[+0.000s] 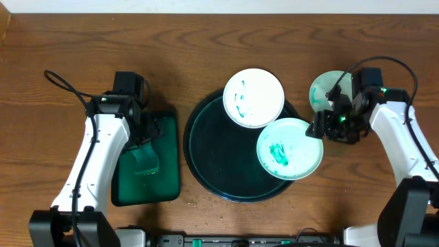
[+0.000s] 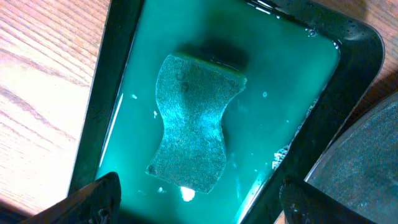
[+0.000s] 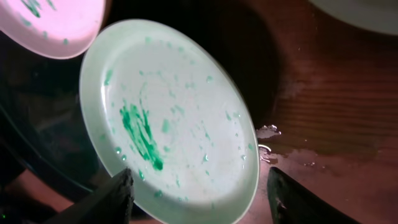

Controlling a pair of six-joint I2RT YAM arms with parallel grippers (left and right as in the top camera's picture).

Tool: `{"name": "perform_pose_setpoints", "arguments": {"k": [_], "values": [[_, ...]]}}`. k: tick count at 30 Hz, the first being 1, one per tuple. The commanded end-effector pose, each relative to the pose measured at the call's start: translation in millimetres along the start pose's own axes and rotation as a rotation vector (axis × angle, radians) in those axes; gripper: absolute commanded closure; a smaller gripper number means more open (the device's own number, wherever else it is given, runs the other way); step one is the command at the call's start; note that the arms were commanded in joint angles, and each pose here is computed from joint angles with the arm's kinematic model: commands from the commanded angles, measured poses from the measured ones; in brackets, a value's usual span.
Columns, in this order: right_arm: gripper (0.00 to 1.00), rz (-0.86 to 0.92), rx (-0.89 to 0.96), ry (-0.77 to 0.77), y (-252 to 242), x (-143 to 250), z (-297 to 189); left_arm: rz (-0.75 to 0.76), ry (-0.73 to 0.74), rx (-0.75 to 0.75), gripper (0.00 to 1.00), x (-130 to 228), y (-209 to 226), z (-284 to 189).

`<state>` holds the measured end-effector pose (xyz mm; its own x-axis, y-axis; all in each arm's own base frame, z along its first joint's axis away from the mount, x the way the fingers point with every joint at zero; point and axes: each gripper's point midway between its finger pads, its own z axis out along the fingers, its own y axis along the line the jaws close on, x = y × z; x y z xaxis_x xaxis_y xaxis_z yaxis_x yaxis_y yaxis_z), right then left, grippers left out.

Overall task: Clean dirty plates on tray and stack at the side
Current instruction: 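Grip the pink-white plate rim with the right gripper, drag it to tray center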

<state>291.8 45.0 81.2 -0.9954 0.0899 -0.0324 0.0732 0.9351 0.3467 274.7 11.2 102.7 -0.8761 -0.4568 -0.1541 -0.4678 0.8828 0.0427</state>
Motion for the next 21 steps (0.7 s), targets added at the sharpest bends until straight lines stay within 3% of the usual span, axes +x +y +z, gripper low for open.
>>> {"name": "perform_pose_setpoints", "arguments": {"k": [1, 10, 13, 17, 21], "values": [[0.36, 0.041, -0.017, 0.024, 0.8, 8.8, 12.0, 0.005, -0.005, 0.002, 0.18, 0.4, 0.5, -1.8], [0.4, 0.164, -0.007, 0.036, -13.9, 27.3, 46.0, 0.005, -0.005, 0.002, 0.18, 0.5, 0.5, -1.8], [0.5, 0.173, -0.007, 0.032, -15.0, 28.0, 49.0, 0.005, -0.005, 0.002, 0.18, 0.5, 0.5, -1.8], [0.74, 0.184, -0.008, 0.02, -15.1, 25.1, 49.3, 0.005, -0.005, 0.002, 0.18, 0.5, 0.5, -1.8], [0.81, 0.185, -0.009, 0.014, -15.1, 23.6, 49.5, 0.005, -0.004, 0.002, 0.18, 0.6, 0.6, -1.8]]}}
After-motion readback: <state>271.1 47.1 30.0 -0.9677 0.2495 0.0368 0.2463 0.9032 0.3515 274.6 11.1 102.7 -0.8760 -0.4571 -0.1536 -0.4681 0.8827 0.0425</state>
